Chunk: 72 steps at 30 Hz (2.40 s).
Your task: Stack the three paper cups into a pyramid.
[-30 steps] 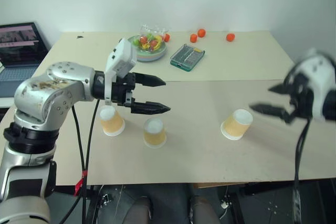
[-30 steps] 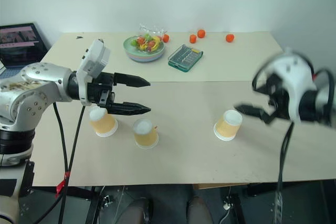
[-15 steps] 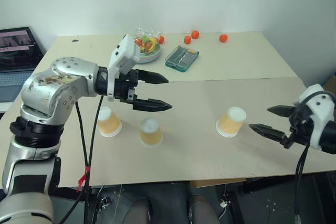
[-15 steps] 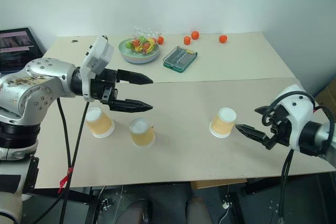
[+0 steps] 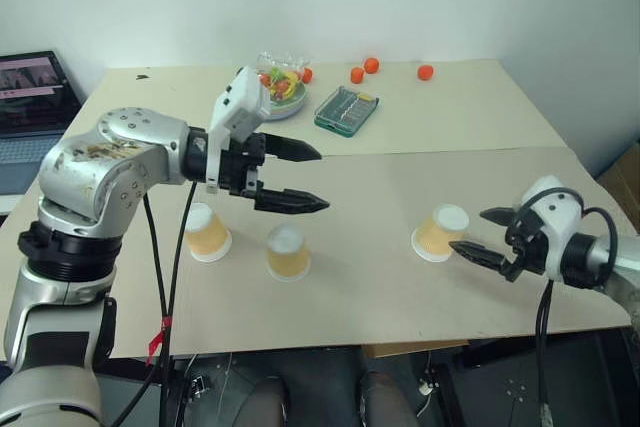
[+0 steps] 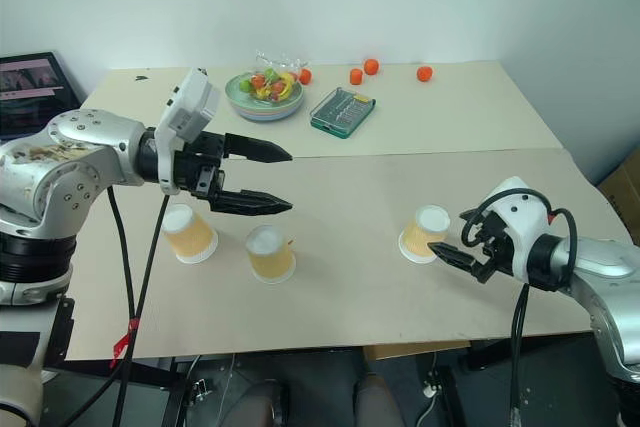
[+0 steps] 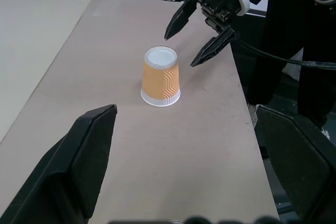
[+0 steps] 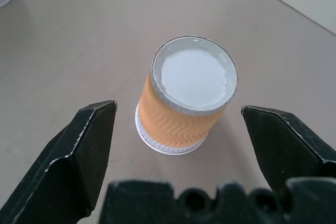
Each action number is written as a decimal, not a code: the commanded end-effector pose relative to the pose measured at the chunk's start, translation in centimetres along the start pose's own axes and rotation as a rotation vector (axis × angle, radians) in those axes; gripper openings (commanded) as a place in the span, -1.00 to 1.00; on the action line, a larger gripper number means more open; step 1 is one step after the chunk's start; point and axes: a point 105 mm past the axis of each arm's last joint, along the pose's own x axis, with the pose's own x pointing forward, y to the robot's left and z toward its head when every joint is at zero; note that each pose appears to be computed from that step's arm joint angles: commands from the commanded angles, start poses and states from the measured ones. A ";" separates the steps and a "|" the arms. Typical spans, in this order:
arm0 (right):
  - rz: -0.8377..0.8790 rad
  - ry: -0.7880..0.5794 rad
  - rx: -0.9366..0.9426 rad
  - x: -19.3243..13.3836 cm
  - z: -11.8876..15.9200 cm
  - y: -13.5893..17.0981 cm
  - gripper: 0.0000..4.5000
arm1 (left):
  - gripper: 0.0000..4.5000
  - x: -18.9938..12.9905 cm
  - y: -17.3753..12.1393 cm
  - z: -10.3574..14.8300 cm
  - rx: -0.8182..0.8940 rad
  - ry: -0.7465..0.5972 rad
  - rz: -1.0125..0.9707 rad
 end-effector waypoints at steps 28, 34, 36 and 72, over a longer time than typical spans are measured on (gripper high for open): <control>0.076 -0.065 -0.143 3.9 3.0 -1.9 0.24 | 1.00 -0.7 -0.9 1.6 0.043 -0.034 0.047; 0.091 -0.084 -0.183 3.5 5.6 -1.3 0.24 | 1.00 -0.9 -1.1 1.4 0.036 -0.024 0.045; 0.128 -0.113 -0.197 3.8 7.3 -0.2 0.24 | 1.00 -0.9 -1.0 1.3 0.033 -0.022 0.048; 0.386 -0.121 -0.146 9.9 9.8 11.3 0.24 | 1.00 -0.7 -0.8 1.0 0.047 -0.040 0.095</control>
